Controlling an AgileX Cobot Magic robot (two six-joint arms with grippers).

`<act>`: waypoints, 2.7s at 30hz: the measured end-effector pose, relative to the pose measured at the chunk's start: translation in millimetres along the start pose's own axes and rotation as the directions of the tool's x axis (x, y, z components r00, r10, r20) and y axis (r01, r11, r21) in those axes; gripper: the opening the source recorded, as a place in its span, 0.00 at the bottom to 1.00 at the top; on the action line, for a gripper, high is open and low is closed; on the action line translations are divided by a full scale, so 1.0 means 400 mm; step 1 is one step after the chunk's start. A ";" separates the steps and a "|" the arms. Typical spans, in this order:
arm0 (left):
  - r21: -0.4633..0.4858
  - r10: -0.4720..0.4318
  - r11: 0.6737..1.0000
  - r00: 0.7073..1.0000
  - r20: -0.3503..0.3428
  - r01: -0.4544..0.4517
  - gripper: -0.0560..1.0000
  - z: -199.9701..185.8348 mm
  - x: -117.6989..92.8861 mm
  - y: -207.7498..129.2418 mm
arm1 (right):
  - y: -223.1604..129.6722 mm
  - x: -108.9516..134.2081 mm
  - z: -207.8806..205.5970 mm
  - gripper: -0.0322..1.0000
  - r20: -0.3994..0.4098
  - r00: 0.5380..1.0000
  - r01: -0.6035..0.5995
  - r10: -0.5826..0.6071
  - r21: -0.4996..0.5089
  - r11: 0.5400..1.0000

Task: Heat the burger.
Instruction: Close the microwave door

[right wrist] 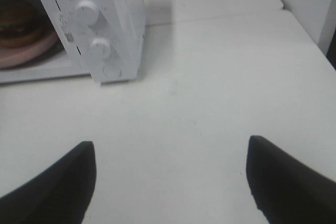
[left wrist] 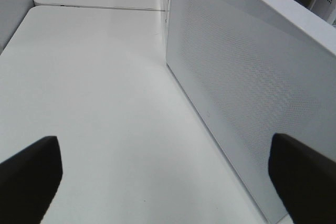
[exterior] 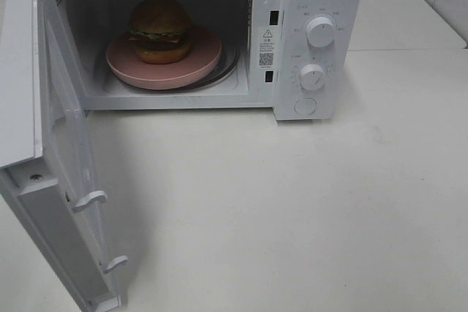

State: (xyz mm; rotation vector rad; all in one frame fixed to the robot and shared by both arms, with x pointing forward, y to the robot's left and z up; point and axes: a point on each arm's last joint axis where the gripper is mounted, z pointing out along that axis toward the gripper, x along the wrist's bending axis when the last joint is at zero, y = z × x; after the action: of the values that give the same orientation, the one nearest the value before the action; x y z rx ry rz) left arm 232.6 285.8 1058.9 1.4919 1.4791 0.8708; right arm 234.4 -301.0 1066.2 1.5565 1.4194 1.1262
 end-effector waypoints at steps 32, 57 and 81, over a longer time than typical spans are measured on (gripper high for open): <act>0.000 0.000 1.000 1.000 0.000 0.000 0.99 0.000 0.000 0.000 | -0.026 0.005 0.007 0.76 -0.022 1.000 0.003 -0.001 0.094 0.996; 0.000 0.000 1.000 1.000 0.000 0.000 0.99 0.000 0.000 0.000 | -0.026 0.005 0.007 0.76 -0.022 1.000 0.003 -0.001 0.094 0.996; -0.004 -0.045 0.999 0.998 -0.038 0.045 0.67 -0.006 0.007 0.037 | -0.026 0.005 0.007 0.76 -0.022 1.000 0.003 -0.001 0.094 0.996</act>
State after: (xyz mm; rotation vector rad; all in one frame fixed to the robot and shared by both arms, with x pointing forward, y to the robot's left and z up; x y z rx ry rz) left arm 236.8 289.6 1072.9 1.4413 1.5325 0.8783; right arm 233.4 -297.7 1055.8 1.6124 1.5072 1.0924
